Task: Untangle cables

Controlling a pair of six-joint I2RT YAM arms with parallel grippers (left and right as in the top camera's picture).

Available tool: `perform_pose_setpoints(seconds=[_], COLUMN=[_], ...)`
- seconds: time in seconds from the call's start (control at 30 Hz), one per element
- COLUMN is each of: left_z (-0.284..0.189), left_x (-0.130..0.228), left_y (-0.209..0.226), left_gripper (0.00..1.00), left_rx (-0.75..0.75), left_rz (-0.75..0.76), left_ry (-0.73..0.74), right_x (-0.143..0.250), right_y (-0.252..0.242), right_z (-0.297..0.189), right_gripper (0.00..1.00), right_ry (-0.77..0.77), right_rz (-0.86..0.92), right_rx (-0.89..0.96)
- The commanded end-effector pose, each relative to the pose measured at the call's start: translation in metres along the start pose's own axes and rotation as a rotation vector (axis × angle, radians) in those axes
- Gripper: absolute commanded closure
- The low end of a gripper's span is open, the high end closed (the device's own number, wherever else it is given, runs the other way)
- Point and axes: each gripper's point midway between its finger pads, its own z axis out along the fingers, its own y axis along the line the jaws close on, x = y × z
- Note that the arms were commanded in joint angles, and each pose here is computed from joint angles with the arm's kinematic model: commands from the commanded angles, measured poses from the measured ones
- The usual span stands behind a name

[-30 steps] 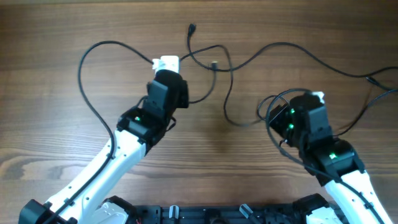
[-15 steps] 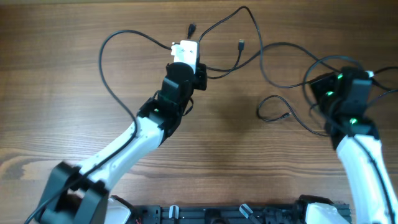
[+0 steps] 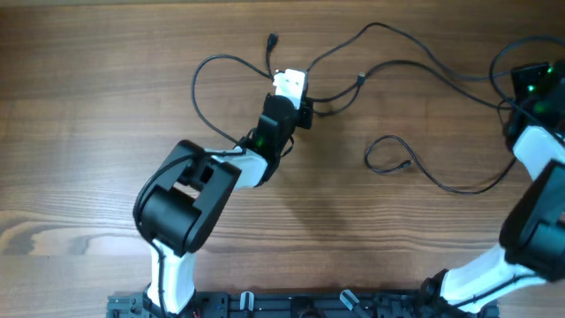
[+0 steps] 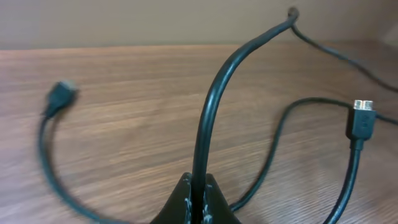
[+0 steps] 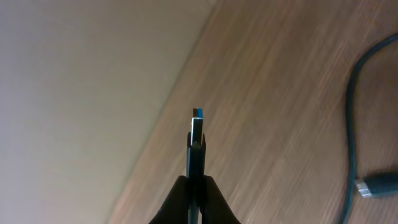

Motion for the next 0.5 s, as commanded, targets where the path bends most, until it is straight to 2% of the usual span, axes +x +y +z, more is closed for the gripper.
perform_pose_setpoints(seconds=[0.0,0.13,0.27,0.33,0.47], left_z=[0.012,0.013,0.015,0.018,0.021], left_x=[-0.014,-0.018,-0.027,-0.038,-0.05], left_y=[-0.027,-0.029,-0.027,-0.018,-0.018], left_gripper=[0.96,0.96,0.96,0.96,0.96], left_rx=[0.135,0.14,0.123,0.064,0.065], left_rz=[0.022,0.022,0.021,0.017,0.014], left_ry=[-0.028,-0.036,-0.062,-0.09,-0.117], right_x=[0.002,-0.005,-0.03,-0.035,-0.044], right_y=[-0.015,-0.039,-0.053,-0.057,-0.064], right_z=[0.02,0.03,0.03,0.03,0.03], right_gripper=[0.95,0.95,0.95,0.95,0.95], right_ry=[-0.057,-0.124,-0.178,-0.17,-0.177], right_rz=[-0.009,0.0,0.022,0.029,0.021], right_rx=[0.019,0.086,0.102,0.093,0.097])
